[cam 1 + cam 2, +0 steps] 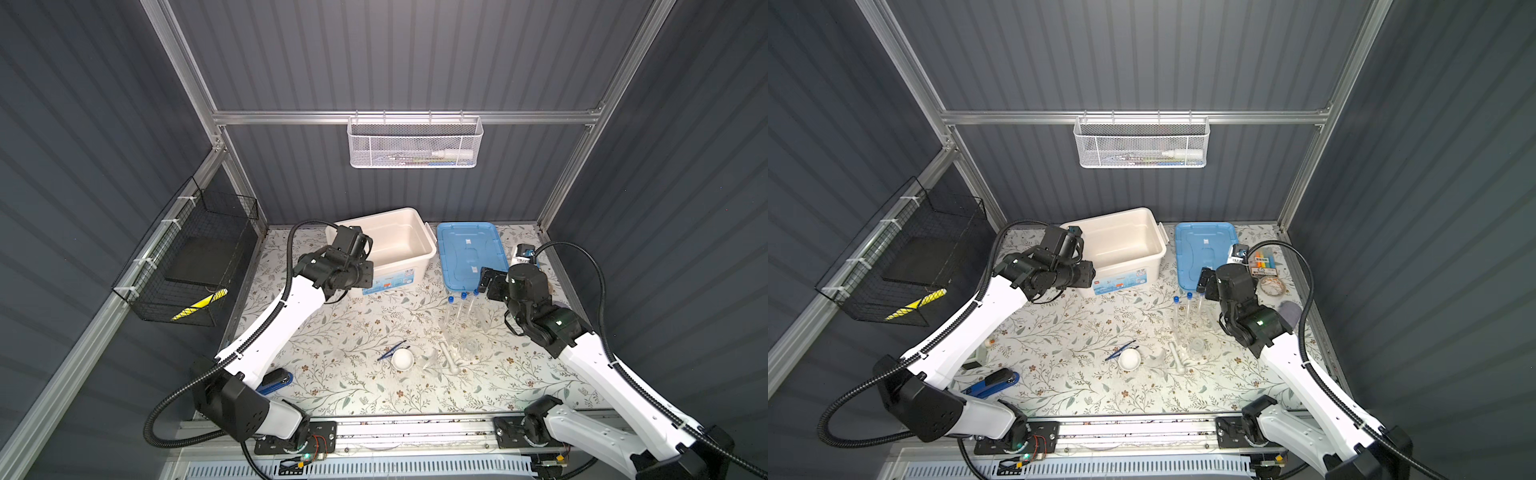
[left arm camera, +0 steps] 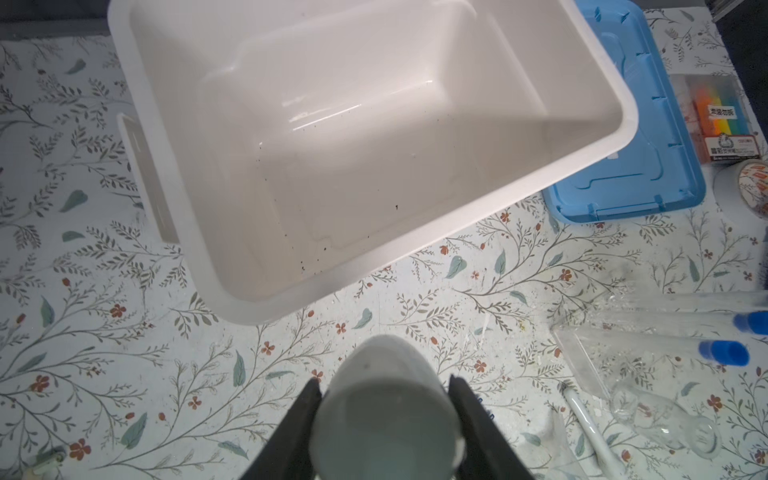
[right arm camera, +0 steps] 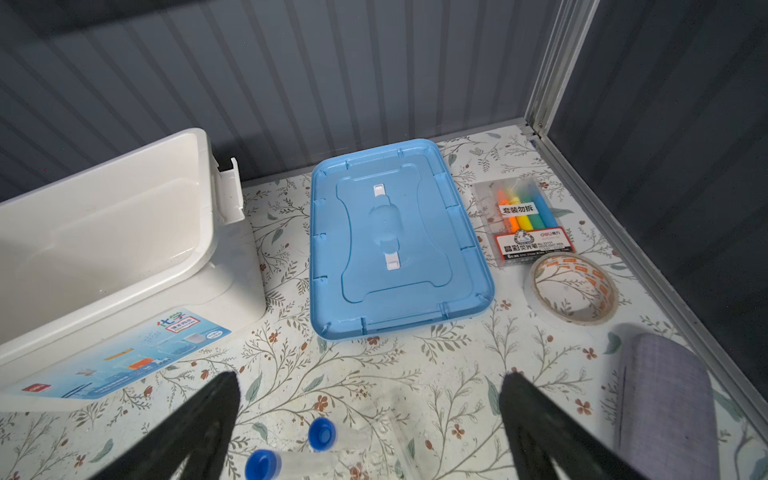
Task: Organize the chemistry lab equipment
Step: 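Lift the white cup with the left gripper and carry it over the white bin, then lower the held white cup into the white bin with the left gripper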
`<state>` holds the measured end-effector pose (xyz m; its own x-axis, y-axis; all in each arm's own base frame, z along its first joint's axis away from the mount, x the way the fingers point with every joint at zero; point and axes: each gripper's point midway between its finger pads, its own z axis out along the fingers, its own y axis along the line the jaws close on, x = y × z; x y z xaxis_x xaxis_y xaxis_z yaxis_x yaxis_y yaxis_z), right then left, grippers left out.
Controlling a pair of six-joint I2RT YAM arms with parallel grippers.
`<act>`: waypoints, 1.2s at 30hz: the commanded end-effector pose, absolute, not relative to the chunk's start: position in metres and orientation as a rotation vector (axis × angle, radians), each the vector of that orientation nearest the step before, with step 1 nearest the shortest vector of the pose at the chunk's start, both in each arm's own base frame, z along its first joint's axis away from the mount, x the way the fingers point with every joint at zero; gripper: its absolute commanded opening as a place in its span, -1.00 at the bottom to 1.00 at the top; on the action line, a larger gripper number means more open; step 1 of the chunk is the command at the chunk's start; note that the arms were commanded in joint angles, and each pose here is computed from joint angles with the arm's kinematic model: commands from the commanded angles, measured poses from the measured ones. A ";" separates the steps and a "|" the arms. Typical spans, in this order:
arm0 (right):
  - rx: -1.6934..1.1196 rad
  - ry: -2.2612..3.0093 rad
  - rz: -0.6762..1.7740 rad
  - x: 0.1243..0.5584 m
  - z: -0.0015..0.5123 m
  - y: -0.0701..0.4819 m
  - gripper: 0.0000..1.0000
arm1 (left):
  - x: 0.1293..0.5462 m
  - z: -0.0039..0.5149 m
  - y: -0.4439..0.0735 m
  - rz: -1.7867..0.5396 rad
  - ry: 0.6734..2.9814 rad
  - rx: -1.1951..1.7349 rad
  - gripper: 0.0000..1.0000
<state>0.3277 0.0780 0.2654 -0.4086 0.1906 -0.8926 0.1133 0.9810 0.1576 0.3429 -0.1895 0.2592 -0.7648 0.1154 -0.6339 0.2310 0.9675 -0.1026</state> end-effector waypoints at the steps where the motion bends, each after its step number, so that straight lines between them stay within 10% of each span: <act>1: 0.196 1.961 0.115 0.339 0.283 0.082 0.98 | 0.347 0.259 -0.190 -0.154 2.493 0.337 -0.35; 36: 0.181 2.044 0.150 0.418 0.261 0.074 0.98 | 0.497 0.127 -0.191 -0.178 2.735 0.323 -0.36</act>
